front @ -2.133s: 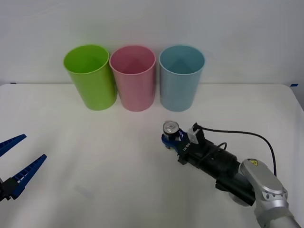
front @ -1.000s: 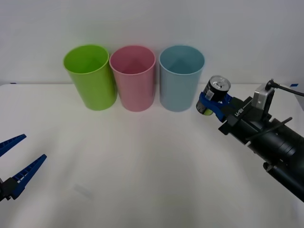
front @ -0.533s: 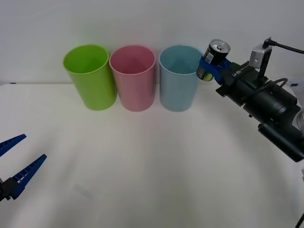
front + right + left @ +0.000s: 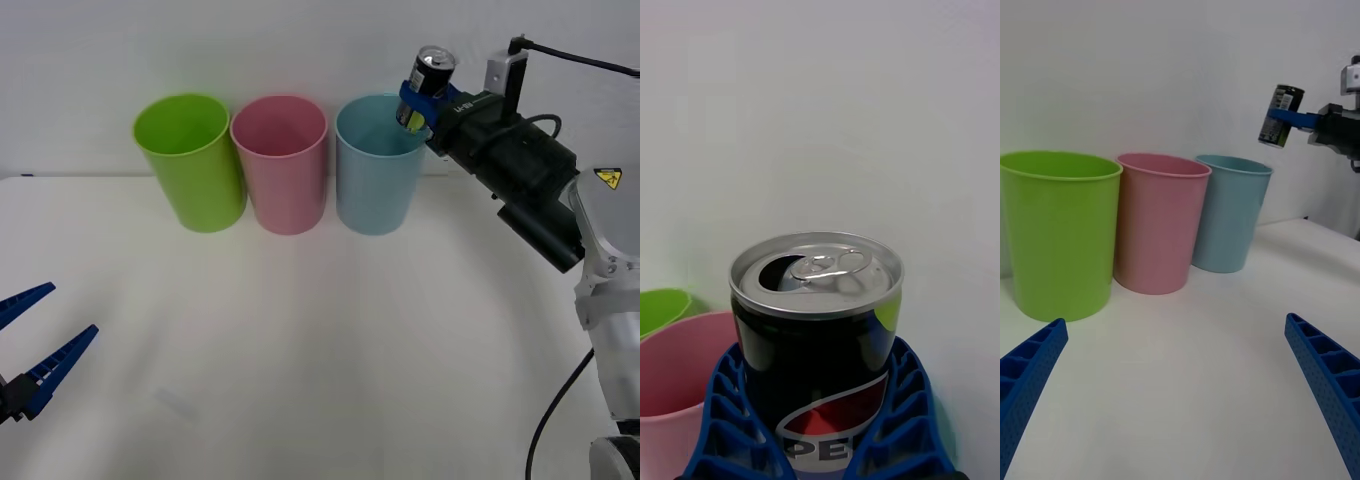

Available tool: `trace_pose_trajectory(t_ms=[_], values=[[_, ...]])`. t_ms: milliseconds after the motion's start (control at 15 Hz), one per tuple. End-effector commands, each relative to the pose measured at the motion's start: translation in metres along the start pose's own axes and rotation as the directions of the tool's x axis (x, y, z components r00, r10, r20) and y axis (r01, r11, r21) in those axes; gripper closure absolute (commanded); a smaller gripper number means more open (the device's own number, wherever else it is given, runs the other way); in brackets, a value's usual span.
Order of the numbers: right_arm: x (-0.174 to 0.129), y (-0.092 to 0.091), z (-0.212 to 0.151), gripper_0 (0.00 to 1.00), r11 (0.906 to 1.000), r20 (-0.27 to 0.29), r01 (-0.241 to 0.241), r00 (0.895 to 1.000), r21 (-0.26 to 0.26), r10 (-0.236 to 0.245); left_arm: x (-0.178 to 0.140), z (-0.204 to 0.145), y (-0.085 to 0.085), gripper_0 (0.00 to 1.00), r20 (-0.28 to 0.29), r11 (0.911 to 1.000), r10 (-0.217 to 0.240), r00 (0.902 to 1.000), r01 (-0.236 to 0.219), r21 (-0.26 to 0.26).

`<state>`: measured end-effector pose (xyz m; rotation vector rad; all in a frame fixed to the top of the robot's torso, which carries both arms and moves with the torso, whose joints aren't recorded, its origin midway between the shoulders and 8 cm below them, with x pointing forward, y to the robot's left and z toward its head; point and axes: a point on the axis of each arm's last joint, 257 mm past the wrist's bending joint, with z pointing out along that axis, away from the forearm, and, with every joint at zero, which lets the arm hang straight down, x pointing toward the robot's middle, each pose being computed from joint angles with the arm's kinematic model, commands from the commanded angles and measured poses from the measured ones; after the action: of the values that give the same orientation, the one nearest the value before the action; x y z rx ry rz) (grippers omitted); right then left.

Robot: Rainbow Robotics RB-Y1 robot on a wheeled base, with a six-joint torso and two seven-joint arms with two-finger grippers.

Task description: Grasp the object on the table and drop it into the matching bin: aluminum can to the light blue bin, PET bottle to the pink bin.

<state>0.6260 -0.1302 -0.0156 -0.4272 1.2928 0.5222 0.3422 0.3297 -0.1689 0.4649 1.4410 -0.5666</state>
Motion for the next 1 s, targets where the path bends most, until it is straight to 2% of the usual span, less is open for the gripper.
trace_pose_trajectory(t_ms=[67, 333, 733, 800, 867, 933, 1000], values=[[0.002, -0.002, 0.019, 1.00, 0.9998, -0.007, -0.004, 1.000, 0.019, 0.004, 0.000, 0.000, 0.000, 0.00, 0.000, 1.0000, 0.000, 1.0000, 0.000, 0.000], [0.006, -0.005, 0.043, 1.00, 0.9987, -0.023, 0.003, 1.000, 0.051, -0.002, 0.000, 0.000, 0.000, 0.00, 0.000, 1.0000, 0.000, 1.0000, 0.000, 0.000], [0.010, -0.004, 0.049, 0.99, 0.9984, -0.034, 0.007, 0.999, 0.055, -0.005, 0.000, 0.000, 0.000, 0.00, 0.000, 1.0000, 0.000, 1.0000, 0.000, 0.000], [0.009, -0.004, 0.049, 0.81, 0.9985, -0.032, 0.008, 0.999, 0.055, -0.007, 0.000, 0.000, 0.000, 0.00, 0.000, 1.0000, 0.000, 1.0000, 0.000, 0.000], [0.009, -0.004, 0.049, 0.05, 0.9984, -0.033, 0.016, 0.999, 0.055, -0.014, 0.000, 0.000, 0.000, 0.00, 0.000, 1.0000, 0.000, 1.0000, 0.000, 0.000], [0.009, -0.004, 0.049, 0.00, 0.9984, -0.033, 0.018, 0.999, 0.053, -0.016, 0.000, 0.000, 0.000, 0.00, 0.000, 1.0000, 0.000, 1.0000, 0.000, 0.000], [0.010, -0.004, 0.049, 0.00, 0.9984, -0.035, 0.023, 0.999, 0.052, -0.021, 0.000, 0.000, 0.000, 0.00, 0.000, 1.0000, 0.000, 1.0000, 0.000, 0.000]])
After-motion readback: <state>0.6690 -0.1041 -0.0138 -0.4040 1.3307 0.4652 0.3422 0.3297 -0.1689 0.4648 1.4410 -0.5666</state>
